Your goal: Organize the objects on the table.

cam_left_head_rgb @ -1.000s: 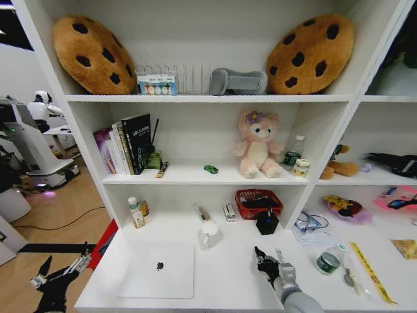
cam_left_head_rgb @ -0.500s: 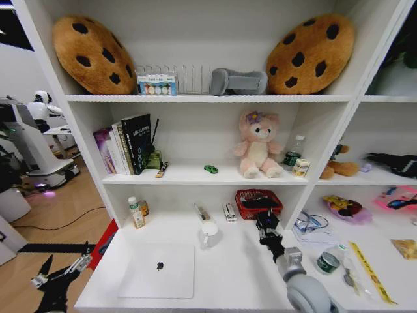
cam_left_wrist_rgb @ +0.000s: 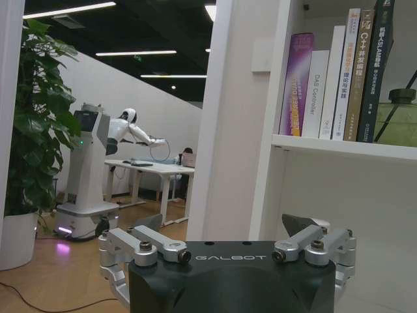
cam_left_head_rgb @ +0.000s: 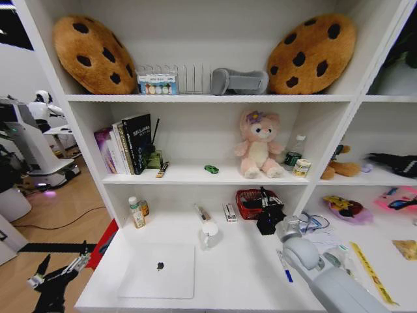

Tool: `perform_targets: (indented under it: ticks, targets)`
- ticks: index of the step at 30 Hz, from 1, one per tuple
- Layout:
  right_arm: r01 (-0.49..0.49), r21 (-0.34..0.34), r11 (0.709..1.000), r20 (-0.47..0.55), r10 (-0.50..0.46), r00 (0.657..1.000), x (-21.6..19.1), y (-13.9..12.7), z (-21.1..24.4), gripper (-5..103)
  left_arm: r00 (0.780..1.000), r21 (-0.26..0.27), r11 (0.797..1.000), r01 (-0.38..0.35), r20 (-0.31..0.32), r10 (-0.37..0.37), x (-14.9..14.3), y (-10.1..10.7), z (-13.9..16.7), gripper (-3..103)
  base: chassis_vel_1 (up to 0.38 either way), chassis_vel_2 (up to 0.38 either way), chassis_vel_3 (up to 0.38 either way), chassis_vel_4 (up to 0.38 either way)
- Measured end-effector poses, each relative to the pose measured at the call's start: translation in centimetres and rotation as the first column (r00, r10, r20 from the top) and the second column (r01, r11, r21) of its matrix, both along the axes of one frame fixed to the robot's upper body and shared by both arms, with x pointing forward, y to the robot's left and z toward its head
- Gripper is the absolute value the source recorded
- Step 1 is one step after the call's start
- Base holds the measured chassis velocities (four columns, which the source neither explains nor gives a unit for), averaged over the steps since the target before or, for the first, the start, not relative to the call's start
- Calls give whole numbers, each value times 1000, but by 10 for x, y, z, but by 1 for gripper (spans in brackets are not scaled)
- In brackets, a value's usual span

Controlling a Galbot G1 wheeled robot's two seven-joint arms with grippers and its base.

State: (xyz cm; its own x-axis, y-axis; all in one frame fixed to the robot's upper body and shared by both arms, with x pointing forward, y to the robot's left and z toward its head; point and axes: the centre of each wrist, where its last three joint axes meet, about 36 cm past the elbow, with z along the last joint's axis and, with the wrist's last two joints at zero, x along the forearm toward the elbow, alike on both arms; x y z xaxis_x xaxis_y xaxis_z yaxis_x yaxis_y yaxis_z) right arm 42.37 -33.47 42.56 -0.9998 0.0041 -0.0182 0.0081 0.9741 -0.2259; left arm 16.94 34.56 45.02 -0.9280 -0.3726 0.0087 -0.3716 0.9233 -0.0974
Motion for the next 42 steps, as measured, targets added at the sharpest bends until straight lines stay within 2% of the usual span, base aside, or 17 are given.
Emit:
perform_targets:
  ticks: [15,26,27,28,31,32,33,35,38,39,42]
  targets:
    - [30,-40,999,0,-30,1000,24,-34,-39,10,1000,0,1000,3,15,-3,2,-3,5,100,0,0,0,0]
    - [19,-51,999,-5,-19,1000,36,-37,-52,9,1000,-5,1000,-7,13,7,4,-4,2,100,0,0,0,0]
    - [14,-52,999,-7,-15,1000,35,-37,-53,14,1000,-6,1000,-7,12,7,4,-4,2,100,0,0,0,0]
    - [14,-52,999,-7,-15,1000,35,-37,-53,14,1000,-6,1000,-7,12,7,4,-4,2,100,0,0,0,0]
    - [7,-55,998,-11,-8,1000,29,-36,-55,30,1000,-7,1000,-12,11,12,5,-4,1,100,0,0,0,0]
    - [7,-55,998,-11,-8,1000,29,-36,-55,30,1000,-7,1000,-12,11,12,5,-4,1,100,0,0,0,0]
    - [6,-53,999,-13,-7,1000,27,-36,-55,35,1000,-8,1000,-12,11,12,6,-4,1,100,0,0,0,0]
    - [6,-52,999,-13,-6,1000,26,-35,-56,35,1000,-9,1000,-11,10,11,6,-4,1,100,0,0,0,0]
    - [1,-47,999,-4,-1,1000,23,-33,-52,51,1000,-11,1000,-10,10,10,6,-5,1,100,0,0,0,0]
    - [1,-47,999,-4,-1,1000,23,-33,-52,51,1000,-11,1000,-10,10,10,6,-5,1,100,0,0,0,0]
    - [-5,-41,999,19,6,1000,18,-28,-41,62,1000,-11,1000,-10,10,10,6,-5,1,100,0,0,0,0]
